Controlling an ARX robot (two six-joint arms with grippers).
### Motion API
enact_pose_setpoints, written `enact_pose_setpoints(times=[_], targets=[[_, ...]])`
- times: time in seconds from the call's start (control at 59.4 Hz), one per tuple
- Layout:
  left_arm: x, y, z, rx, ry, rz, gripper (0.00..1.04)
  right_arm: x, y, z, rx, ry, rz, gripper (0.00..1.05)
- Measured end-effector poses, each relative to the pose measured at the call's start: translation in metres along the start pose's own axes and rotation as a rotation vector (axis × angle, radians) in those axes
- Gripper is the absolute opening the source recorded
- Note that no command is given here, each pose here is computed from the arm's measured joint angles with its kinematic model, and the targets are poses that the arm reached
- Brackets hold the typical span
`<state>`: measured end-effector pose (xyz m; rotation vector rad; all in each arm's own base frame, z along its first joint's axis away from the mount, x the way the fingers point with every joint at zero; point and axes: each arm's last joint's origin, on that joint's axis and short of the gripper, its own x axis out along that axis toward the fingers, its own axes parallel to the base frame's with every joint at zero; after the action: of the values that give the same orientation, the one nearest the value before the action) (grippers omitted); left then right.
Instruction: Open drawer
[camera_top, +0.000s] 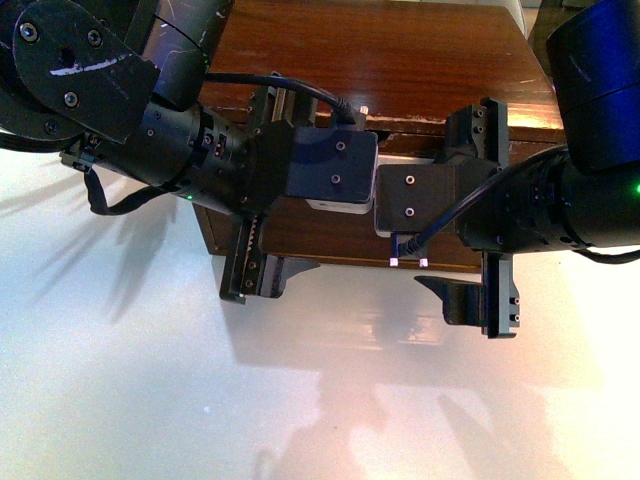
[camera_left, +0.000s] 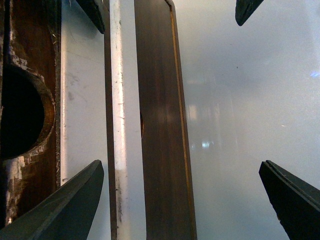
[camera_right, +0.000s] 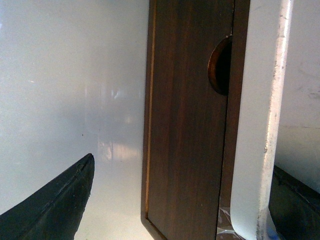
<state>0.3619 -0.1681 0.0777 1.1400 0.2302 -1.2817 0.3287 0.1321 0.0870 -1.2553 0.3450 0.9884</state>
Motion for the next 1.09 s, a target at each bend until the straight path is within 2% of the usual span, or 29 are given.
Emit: enact_pose_setpoints(times=[1.094], targets=[[0.004,-0.011,-0.003,0.023,0.018,-0.035,0.96,0.009,0.008,0.001,-0.072,-0.009,0.039,0.96]])
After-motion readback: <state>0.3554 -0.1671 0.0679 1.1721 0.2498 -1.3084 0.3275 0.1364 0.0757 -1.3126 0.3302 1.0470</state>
